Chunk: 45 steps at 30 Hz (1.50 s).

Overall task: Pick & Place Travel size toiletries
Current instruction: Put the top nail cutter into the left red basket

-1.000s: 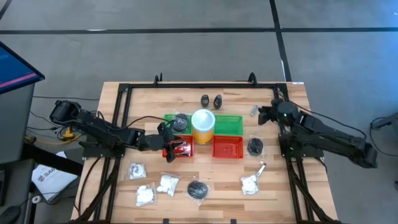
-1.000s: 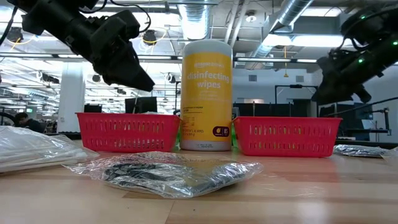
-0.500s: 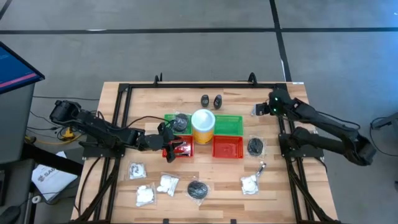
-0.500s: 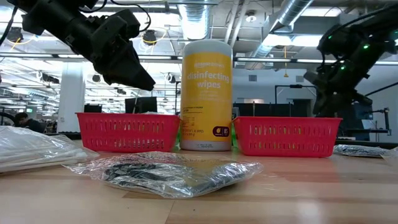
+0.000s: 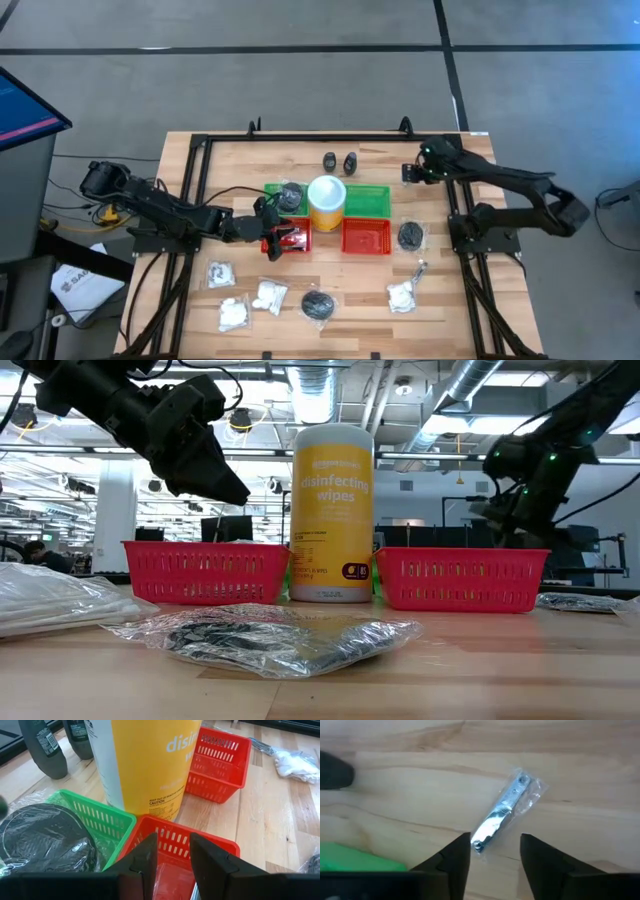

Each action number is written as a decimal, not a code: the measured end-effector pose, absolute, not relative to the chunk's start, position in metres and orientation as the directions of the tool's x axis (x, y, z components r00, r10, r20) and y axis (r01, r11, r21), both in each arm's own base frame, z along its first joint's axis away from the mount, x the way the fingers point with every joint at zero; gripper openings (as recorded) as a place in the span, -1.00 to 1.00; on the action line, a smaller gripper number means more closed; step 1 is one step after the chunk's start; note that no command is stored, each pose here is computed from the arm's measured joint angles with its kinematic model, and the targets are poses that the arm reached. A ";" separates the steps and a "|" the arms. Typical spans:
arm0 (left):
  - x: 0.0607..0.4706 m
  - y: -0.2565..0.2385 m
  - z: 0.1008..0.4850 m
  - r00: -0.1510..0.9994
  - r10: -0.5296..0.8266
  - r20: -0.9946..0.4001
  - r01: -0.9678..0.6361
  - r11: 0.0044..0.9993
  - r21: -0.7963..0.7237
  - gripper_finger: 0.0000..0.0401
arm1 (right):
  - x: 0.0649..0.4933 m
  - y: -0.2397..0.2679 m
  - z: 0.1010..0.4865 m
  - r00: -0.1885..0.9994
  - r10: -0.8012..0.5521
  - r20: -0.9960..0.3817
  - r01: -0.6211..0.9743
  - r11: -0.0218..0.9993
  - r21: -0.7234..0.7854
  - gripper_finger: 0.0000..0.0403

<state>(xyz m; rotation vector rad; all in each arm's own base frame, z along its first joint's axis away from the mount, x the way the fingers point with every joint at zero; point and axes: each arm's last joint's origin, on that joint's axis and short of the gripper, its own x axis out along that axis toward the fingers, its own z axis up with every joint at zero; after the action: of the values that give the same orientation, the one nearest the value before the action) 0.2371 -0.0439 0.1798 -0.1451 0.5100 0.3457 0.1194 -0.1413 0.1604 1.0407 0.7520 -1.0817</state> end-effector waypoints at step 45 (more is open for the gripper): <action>0.238 -0.044 0.181 0.825 0.286 -0.487 -0.357 0.932 -0.058 -0.48 | 0.147 -0.163 0.133 0.180 -0.205 -0.962 0.983 -0.007 0.186 0.18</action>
<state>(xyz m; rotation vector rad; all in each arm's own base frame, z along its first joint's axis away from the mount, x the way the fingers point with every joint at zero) 0.2381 -0.0438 0.1813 -0.1495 0.4930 0.3432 0.1469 -0.1630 0.1328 1.1588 0.9127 -1.1812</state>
